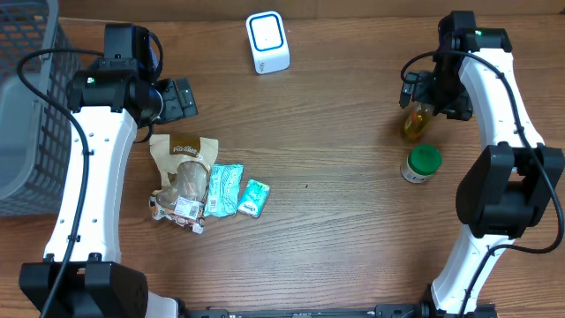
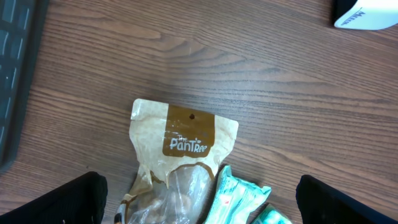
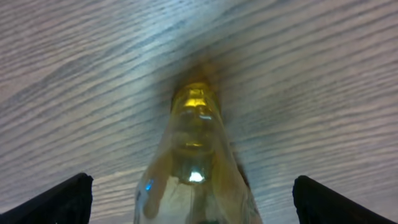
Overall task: Scan the item barcode
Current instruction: 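Open the right gripper and move it left over the snack packets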
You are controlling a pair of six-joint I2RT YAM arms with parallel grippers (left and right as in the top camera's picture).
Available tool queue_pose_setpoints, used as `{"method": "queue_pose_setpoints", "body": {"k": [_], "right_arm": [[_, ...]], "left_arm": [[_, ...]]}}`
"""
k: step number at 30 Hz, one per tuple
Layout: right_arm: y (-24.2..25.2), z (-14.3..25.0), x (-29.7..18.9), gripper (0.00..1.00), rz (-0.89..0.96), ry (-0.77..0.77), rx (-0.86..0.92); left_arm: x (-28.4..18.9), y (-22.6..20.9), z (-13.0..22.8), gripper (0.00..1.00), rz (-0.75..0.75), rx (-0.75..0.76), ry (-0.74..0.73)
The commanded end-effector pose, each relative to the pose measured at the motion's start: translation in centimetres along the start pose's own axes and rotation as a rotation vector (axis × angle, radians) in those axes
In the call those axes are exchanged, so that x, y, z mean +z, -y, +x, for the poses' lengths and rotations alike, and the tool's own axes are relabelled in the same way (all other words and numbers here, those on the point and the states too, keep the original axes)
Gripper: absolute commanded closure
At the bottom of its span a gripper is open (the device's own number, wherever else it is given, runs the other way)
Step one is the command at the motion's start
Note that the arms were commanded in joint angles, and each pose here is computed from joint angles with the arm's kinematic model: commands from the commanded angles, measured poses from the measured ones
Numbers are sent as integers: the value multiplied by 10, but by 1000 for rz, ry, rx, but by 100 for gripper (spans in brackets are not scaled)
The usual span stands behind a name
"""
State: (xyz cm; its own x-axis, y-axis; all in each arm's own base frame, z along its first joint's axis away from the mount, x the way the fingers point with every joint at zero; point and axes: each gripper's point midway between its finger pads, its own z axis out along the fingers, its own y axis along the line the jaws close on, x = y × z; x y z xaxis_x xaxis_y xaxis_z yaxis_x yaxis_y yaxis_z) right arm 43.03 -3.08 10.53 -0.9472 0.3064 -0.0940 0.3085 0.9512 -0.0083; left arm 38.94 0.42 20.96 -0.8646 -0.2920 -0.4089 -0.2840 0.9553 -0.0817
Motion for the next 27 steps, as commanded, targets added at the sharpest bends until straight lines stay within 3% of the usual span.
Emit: {"method": "queue_pose_setpoints", "body": {"k": [1,8,15,22,27], "right_arm": [[-1,-8,-23,0,-13,48,8],[-23,-9,-103,0,-96,186,-5],[-90,44,-158,7,-336,174,-153],[-155,110,-150,46,-462,-8,-311],[-190,154,-127,60,-445,-105,-384]], "left_arm": [[-5,-1,-6,0,-3,12,24],[-5,-1,-6,0,-3,12,24],[-5,-1,-6,0,-3,12,24],[-5,-1,-6,0,-3,12,24],[-5,-1,-6,0,-3,12,24]]}}
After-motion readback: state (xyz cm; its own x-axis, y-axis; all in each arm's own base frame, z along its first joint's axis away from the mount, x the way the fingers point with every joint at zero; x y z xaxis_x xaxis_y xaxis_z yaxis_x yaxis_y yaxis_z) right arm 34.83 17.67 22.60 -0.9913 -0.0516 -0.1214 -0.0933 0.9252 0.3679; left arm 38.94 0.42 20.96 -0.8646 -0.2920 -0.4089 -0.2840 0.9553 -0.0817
